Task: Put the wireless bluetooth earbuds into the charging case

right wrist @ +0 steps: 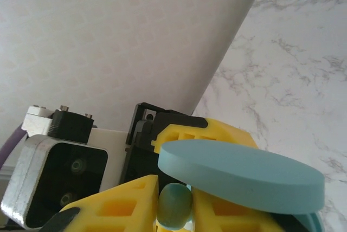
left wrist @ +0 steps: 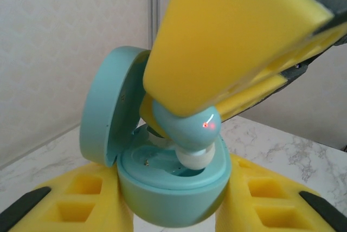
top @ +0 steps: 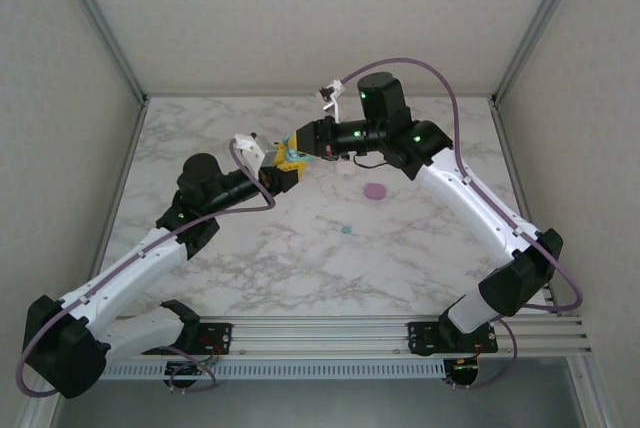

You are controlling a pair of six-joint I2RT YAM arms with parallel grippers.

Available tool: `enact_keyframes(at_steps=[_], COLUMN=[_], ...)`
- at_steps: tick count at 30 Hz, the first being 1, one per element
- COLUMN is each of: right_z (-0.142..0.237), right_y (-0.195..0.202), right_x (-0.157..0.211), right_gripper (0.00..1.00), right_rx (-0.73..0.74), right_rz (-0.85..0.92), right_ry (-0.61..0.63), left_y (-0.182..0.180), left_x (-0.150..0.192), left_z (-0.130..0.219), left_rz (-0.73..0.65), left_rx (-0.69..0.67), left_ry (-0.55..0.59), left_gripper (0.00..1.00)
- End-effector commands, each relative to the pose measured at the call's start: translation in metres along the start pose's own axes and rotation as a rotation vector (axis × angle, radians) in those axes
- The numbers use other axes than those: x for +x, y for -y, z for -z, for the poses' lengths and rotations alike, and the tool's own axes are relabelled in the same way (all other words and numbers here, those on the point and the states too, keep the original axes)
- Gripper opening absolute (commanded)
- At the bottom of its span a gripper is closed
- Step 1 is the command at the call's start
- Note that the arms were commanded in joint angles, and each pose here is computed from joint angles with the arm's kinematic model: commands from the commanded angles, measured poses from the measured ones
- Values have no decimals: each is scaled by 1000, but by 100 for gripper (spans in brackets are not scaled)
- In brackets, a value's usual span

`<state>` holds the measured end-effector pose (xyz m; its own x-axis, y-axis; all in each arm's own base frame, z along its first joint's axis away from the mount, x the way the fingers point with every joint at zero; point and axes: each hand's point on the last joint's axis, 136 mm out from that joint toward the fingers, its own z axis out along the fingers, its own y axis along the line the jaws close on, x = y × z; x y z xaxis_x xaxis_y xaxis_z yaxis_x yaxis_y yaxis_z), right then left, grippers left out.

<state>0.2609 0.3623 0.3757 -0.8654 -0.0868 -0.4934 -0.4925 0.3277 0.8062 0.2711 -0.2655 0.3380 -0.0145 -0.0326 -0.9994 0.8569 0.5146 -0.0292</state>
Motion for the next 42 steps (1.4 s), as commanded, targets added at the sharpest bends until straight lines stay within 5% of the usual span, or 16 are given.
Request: enact_keyframes(at_steps=[1, 42], right_z=[-2, -9], right_y=[14, 25], right_x=[3, 8], right_gripper=[21, 23], right_rx=[86, 254], right_rz=[17, 13], right_ry=[-2, 49], left_y=[3, -18], left_x=[-37, -39], left_z=[2, -5], left_rz=[-24, -53], left_rx=[-1, -136], left_ry=[128, 153], left_gripper=[22, 21])
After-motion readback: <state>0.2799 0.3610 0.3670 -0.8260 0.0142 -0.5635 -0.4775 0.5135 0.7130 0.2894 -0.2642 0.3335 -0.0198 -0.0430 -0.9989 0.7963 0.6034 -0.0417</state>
